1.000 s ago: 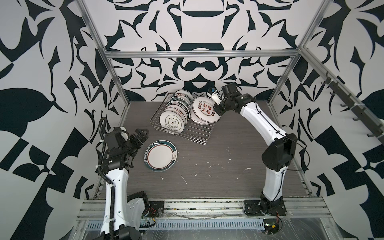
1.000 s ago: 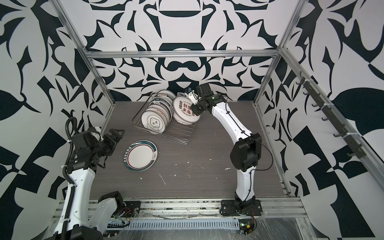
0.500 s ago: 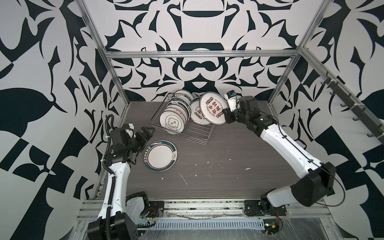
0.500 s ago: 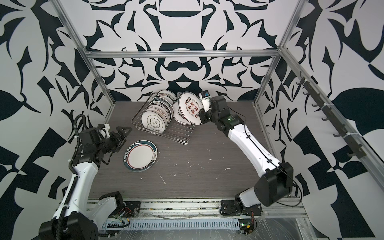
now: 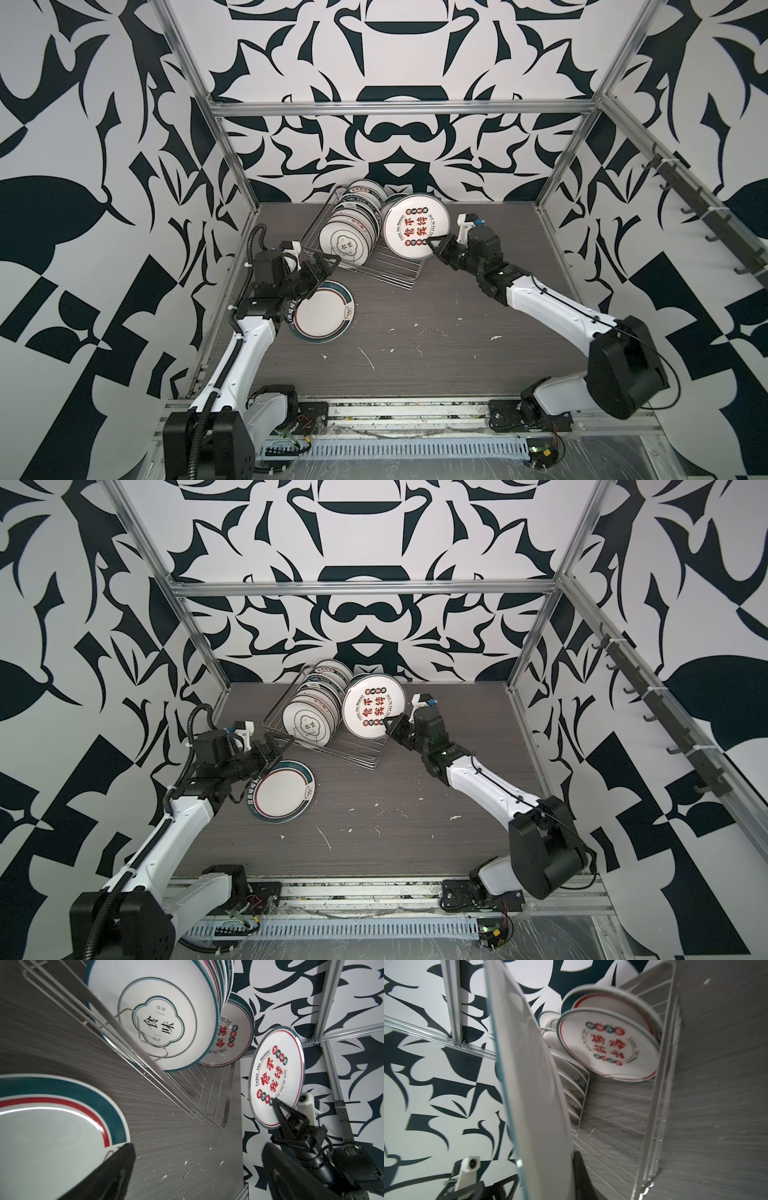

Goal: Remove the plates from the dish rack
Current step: 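Carry the plate toward the left gripper and grip its edge with the left gripper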

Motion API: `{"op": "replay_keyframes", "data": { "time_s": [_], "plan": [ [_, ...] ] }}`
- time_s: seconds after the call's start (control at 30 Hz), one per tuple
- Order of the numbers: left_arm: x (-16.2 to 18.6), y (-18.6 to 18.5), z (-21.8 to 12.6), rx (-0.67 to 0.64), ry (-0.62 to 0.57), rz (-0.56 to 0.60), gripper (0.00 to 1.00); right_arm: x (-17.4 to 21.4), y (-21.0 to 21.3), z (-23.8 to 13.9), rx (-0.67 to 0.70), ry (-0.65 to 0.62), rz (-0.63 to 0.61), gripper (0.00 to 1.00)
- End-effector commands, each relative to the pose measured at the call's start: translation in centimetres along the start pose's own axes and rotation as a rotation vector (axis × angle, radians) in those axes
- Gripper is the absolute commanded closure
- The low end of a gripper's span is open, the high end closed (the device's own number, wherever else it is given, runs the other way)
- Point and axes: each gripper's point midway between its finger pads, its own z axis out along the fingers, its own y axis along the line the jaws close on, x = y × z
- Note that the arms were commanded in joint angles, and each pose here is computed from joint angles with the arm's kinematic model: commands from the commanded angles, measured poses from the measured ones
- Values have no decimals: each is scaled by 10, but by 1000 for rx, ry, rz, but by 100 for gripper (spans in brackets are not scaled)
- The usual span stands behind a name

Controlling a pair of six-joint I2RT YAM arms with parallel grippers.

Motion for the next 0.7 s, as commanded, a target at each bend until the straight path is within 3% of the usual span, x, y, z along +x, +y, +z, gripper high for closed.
{"op": "replay_keyframes", "data": {
  "time_s": [0.0,0.43,0.6,0.67],
  "plan": [
    [0,-1,4,29,-14,4,1,4,75,-3,-282,24,111,100],
    [4,-4,7,99,-14,-8,3,80,100,35,-357,246,145,100],
    [7,-2,10,109,2,-13,13,98,108,39,-407,303,163,100],
    [8,-2,11,113,8,-16,23,105,113,40,-421,331,159,100]
  ]
}}
